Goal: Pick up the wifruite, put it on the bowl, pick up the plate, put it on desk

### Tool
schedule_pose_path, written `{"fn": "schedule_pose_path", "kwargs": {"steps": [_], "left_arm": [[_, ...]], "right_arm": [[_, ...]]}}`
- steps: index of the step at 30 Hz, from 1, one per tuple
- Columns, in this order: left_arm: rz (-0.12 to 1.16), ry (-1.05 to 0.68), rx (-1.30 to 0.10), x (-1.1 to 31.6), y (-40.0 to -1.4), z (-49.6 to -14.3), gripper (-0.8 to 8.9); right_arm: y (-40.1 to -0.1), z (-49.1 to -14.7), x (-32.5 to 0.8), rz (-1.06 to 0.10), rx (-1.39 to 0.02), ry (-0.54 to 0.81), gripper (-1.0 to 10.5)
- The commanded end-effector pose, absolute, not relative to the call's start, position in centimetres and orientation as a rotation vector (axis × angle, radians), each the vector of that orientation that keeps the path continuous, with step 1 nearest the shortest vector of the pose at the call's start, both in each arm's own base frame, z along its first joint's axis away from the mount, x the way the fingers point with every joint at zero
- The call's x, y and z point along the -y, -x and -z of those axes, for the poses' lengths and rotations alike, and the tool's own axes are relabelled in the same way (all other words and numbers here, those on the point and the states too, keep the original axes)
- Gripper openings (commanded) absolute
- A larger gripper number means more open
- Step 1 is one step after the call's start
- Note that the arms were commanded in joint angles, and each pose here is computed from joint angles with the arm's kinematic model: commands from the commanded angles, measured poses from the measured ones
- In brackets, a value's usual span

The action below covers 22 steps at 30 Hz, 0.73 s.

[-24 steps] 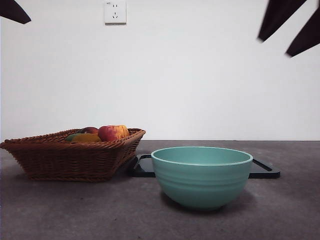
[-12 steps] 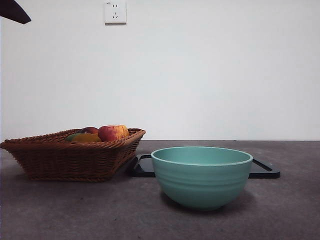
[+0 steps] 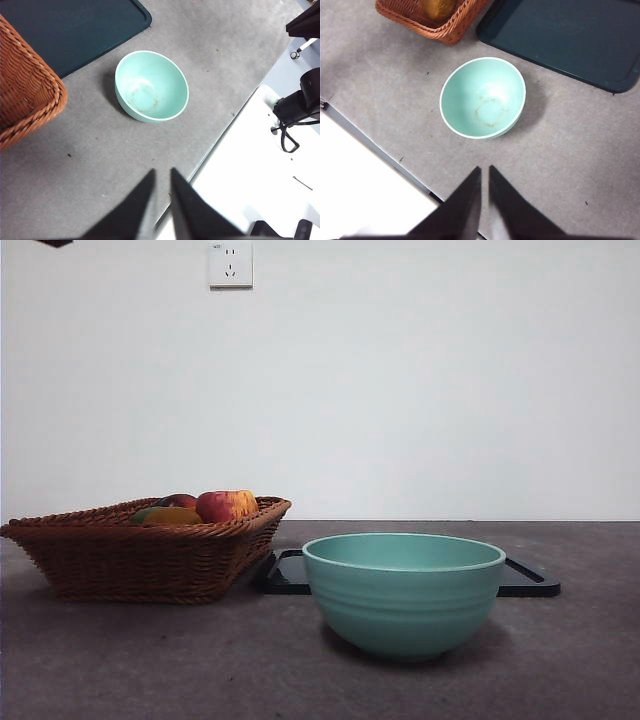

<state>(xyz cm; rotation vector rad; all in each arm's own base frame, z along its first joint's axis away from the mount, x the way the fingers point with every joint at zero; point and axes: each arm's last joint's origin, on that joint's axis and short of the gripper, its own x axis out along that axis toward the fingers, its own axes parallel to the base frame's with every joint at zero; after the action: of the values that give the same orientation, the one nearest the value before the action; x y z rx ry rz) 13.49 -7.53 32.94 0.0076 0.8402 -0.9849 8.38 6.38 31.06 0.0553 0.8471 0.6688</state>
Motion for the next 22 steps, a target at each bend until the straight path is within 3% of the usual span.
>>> {"fn": "schedule_pose_path", "kwargs": {"steps": [1,22], "left_arm": [[0.997,-0.015,-0.824,7.65,-13.59,-33.32,0.11],[0.997,-0.016,-0.817,7.6,-13.47,-33.4,0.11]], "right_arm": [[-8.4,-31.51,-6.49,-0.683,-0.83,-0.049,0.1],[-8.4,-31.52,-6.5,-0.684,-0.829,-0.049,0.1]]}}
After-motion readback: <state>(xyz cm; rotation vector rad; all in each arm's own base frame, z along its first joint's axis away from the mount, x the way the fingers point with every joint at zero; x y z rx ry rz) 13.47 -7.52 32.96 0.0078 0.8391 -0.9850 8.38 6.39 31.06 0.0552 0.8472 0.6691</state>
